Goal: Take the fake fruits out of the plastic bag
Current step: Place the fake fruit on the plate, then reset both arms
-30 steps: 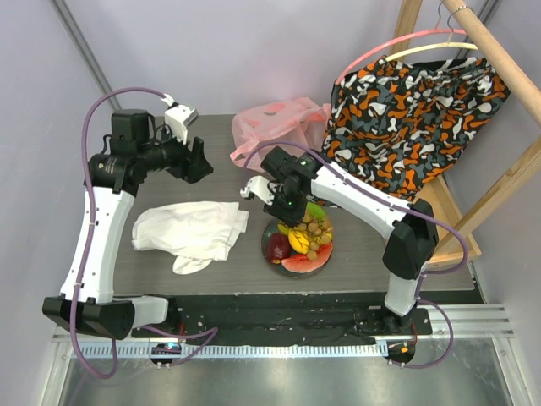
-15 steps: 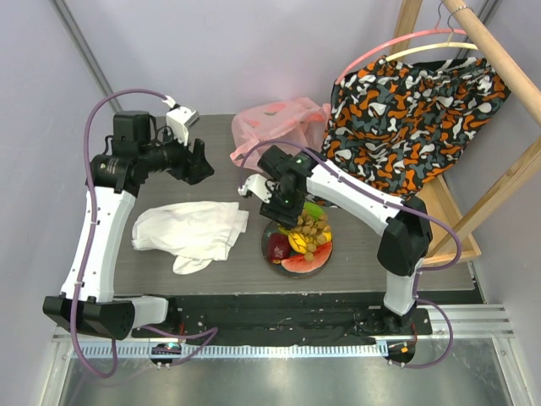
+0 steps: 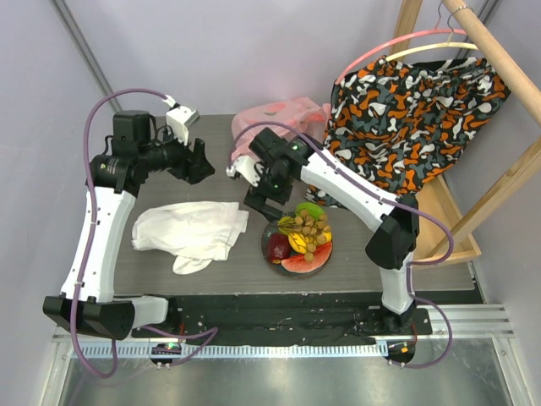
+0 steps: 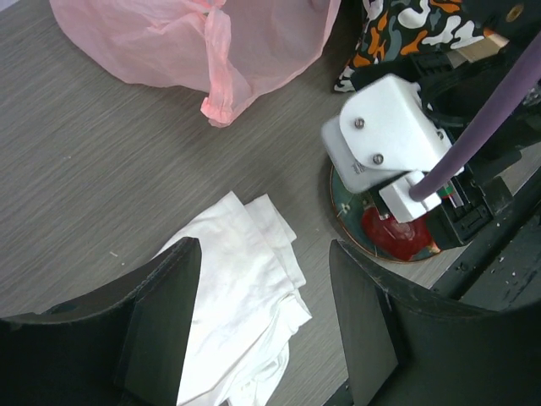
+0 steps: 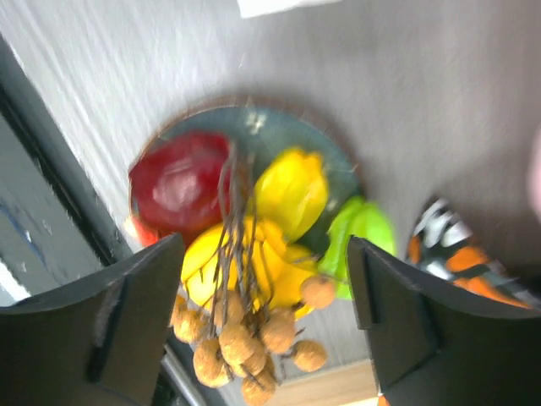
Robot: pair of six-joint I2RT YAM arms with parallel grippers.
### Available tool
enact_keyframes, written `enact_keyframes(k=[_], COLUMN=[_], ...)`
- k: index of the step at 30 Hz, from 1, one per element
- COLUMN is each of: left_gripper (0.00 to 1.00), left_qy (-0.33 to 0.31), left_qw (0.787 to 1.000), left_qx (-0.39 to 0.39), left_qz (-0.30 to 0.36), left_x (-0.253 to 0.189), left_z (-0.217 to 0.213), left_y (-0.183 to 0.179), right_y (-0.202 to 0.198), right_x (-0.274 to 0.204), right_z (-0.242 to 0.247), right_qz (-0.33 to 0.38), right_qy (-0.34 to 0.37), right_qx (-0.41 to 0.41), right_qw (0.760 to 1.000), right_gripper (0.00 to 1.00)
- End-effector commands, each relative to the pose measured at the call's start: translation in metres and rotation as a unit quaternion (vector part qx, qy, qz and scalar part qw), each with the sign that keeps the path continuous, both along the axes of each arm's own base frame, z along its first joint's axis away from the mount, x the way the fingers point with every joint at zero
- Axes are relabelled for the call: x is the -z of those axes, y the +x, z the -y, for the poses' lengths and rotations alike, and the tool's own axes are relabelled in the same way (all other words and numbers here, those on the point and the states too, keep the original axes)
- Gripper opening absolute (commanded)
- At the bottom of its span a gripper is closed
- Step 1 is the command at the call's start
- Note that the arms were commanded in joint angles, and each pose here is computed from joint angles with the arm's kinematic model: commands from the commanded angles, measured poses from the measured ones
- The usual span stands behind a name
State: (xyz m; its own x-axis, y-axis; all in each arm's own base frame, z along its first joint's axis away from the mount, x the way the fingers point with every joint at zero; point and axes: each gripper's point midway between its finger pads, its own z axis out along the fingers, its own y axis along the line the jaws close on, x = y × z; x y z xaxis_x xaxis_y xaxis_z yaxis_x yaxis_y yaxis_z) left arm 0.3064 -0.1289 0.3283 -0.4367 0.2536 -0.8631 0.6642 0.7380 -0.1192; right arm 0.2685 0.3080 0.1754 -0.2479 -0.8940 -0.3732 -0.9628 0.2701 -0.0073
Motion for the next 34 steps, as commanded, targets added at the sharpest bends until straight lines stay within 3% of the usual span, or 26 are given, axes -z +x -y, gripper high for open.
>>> enact_keyframes(k=[1, 2, 3, 4, 5, 8, 11, 12, 17, 19, 24, 25, 28, 31, 34], left_gripper=[0.68, 0.71, 0.89, 0.99, 1.0, 1.0, 1.0, 1.0, 1.0, 1.0, 1.0, 1.0, 1.0, 1.0, 1.0], left_qy=[-0.011, -0.009, -0.01, -0.004, -0.003, 0.005, 0.012, 0.013, 0.026, 0.031, 0.037, 0.043, 0.056, 0.062, 0.056], left_qw=[0.999, 0.999, 0.999, 0.999, 0.999, 0.997, 0.993, 0.993, 0.99, 0.988, 0.98, 0.978, 0.967, 0.952, 0.946], left_qx=[-0.005, -0.009, -0.018, -0.031, -0.038, -0.067, -0.106, -0.11, -0.133, -0.147, -0.195, -0.205, -0.249, -0.3, -0.32], left_qz=[0.035, 0.036, 0.034, 0.035, 0.036, 0.041, 0.042, 0.041, 0.034, 0.033, 0.007, 0.005, -0.003, -0.009, -0.011], left_x=[-0.018, -0.019, -0.02, -0.02, -0.02, -0.02, -0.014, -0.012, 0.001, 0.005, 0.028, 0.031, 0.043, 0.051, 0.053], left_z=[0.0, -0.002, -0.003, -0.007, -0.009, -0.017, -0.027, -0.028, -0.036, -0.041, -0.061, -0.065, -0.079, -0.093, -0.097], left_y=[0.002, 0.002, 0.003, 0.006, 0.007, 0.012, 0.021, 0.023, 0.027, 0.03, 0.035, 0.035, 0.041, 0.048, 0.05], right_y=[0.031, 0.042, 0.072, 0.085, 0.103, 0.138, 0.141, 0.138, 0.105, 0.095, 0.07, 0.068, 0.06, 0.06, 0.067], right_x=[-0.063, -0.074, -0.096, -0.108, -0.126, -0.157, -0.162, -0.137, -0.131, -0.099, -0.065, -0.061, -0.044, -0.034, -0.04], right_z=[-0.031, -0.031, -0.024, -0.019, -0.018, 0.026, 0.064, 0.075, 0.146, 0.185, 0.282, 0.305, 0.321, 0.306, 0.292], right_qz=[0.08, 0.108, 0.186, 0.219, 0.264, 0.382, 0.422, 0.414, 0.414, 0.389, 0.356, 0.348, 0.321, 0.298, 0.293], right_qy=[0.086, 0.095, 0.096, 0.103, 0.122, 0.079, 0.043, 0.01, -0.024, -0.062, -0.119, -0.126, -0.119, -0.081, -0.032], right_qx=[0.044, 0.065, 0.118, 0.165, 0.205, 0.318, 0.355, 0.347, 0.373, 0.398, 0.474, 0.504, 0.526, 0.511, 0.518], right_qw=[0.992, 0.987, 0.971, 0.956, 0.935, 0.864, 0.833, 0.841, 0.83, 0.828, 0.797, 0.78, 0.778, 0.802, 0.803], right_gripper=[0.91, 0.93, 0.98, 1.0, 1.0, 1.0, 1.0, 1.0, 0.99, 1.0, 1.0, 1.0, 1.0, 1.0, 1.0])
